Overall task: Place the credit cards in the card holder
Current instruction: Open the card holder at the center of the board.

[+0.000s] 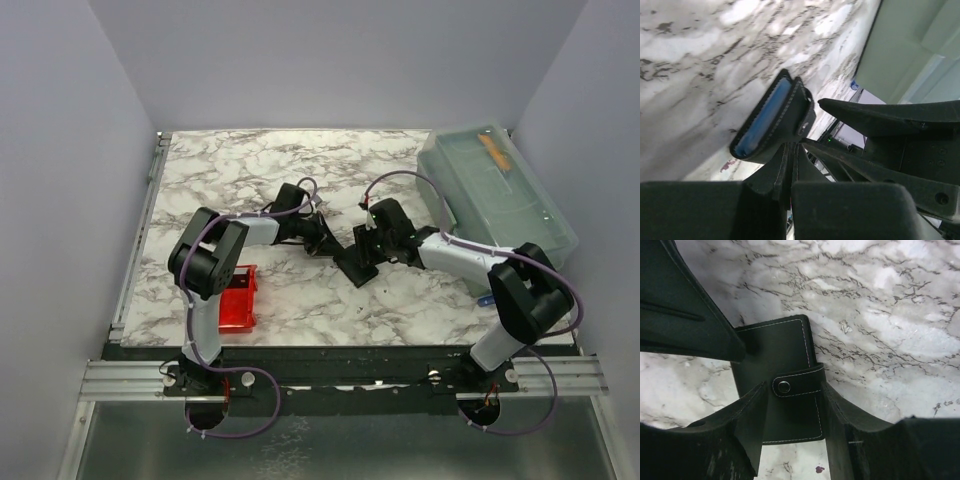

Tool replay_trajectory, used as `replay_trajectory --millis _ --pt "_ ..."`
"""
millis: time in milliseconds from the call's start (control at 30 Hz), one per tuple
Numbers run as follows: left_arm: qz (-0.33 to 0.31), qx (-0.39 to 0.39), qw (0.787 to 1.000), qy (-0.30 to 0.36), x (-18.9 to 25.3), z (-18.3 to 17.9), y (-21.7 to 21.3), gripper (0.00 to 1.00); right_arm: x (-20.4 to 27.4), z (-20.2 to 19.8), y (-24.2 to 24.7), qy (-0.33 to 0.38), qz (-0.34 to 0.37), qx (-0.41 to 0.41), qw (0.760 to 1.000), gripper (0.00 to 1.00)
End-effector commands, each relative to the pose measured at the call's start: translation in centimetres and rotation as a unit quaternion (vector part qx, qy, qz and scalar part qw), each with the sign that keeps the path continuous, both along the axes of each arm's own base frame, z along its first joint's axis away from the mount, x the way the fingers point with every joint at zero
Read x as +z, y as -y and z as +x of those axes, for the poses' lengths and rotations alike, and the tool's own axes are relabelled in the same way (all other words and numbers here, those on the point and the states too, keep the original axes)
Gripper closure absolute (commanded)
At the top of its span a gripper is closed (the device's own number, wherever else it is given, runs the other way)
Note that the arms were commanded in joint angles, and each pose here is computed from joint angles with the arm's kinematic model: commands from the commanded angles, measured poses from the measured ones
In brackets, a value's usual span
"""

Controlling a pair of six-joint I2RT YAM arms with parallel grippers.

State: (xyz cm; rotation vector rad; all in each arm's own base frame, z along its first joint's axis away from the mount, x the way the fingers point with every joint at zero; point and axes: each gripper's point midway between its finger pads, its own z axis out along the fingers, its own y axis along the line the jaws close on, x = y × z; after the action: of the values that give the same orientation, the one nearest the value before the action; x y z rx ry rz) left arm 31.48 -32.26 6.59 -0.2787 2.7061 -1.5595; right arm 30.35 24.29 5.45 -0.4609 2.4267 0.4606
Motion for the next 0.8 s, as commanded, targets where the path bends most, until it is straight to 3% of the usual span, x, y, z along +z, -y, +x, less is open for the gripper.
replay_trajectory --millis 0,267,533,767 --pt "0.021 0.007 1.0 -0.016 -2.0 -0.3 0.1 1.0 -0.8 0.9 -0.2 0.026 -0.04 0.015 0.999 0.52" --pt "0.083 0.023 0.995 -0.056 -5.3 -0.7 -1.0 1.0 -2.4 0.3 -0.5 0.039 -0.115 0.025 0.992 0.54" --pt "0.095 0.014 0.993 -0.074 -6.2 -1.3 -1.1 1.0 -2.5 -0.5 -0.6 0.052 -0.146 0.027 0.988 0.47" --pt "0.098 0.002 0.992 -0.078 -6.3 -1.8 -0.7 1.0 -3.1 -0.4 -1.1 0.048 -0.127 0.007 0.991 0.58"
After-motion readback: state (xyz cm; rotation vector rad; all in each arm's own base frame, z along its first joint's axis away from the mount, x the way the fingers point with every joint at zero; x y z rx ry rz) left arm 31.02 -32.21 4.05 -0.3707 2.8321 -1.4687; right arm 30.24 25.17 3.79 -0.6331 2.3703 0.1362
